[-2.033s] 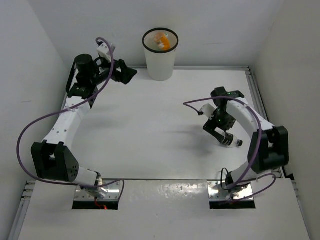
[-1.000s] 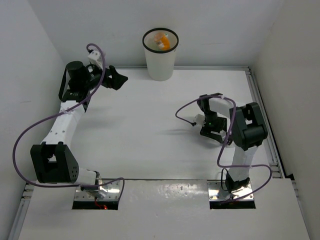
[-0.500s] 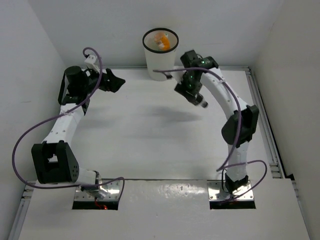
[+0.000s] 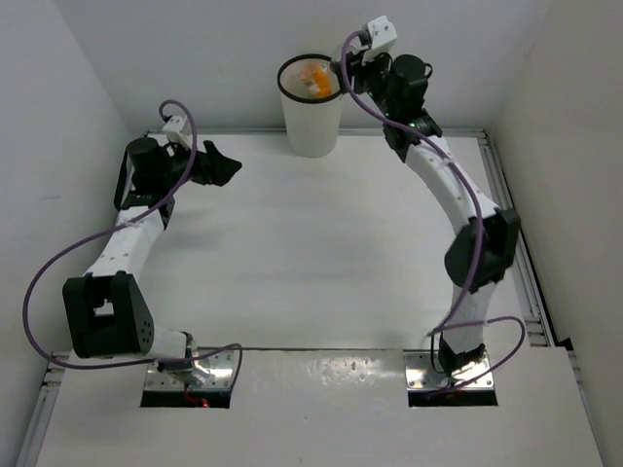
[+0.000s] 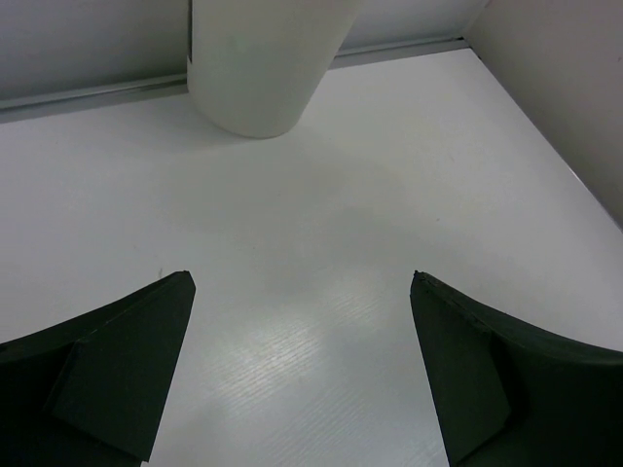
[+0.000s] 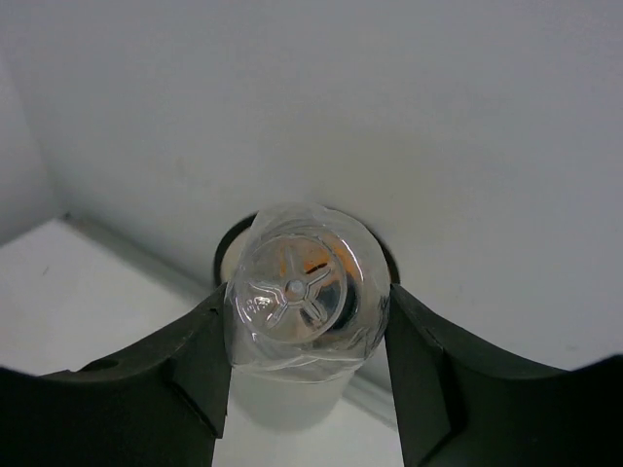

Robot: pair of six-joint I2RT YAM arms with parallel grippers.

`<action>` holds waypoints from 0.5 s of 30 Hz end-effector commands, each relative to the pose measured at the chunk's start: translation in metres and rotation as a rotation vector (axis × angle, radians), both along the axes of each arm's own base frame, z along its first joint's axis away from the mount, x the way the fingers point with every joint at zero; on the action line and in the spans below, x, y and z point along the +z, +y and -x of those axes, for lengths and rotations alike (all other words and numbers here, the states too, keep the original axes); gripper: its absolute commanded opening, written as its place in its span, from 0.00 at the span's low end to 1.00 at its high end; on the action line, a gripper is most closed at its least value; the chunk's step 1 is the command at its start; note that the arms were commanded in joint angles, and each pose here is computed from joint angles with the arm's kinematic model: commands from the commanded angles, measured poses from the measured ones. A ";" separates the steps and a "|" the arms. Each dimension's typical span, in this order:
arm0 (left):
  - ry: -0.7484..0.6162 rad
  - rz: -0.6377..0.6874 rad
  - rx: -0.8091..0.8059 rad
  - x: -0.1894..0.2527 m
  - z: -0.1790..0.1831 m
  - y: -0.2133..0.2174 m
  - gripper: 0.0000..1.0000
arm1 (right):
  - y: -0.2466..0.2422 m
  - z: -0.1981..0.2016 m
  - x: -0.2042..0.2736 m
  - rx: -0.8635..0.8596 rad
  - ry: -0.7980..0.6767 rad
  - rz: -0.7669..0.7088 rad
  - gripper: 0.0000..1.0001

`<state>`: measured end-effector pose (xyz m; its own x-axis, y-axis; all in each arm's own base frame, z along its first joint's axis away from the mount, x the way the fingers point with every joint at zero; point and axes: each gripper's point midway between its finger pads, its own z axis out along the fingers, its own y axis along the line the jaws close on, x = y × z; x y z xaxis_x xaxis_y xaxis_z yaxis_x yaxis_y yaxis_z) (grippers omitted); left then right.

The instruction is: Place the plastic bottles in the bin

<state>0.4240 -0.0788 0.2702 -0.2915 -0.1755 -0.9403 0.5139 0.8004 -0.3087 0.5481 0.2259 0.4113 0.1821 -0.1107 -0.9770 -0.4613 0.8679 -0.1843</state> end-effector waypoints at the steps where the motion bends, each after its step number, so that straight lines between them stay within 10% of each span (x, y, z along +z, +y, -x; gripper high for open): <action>1: -0.047 0.004 0.012 0.010 0.001 0.007 1.00 | -0.007 -0.050 0.039 -0.097 -0.235 -0.239 0.00; 15: 0.008 -0.003 0.059 -0.017 0.002 0.027 1.00 | -0.010 -0.124 -0.032 -0.165 -0.235 -0.294 0.07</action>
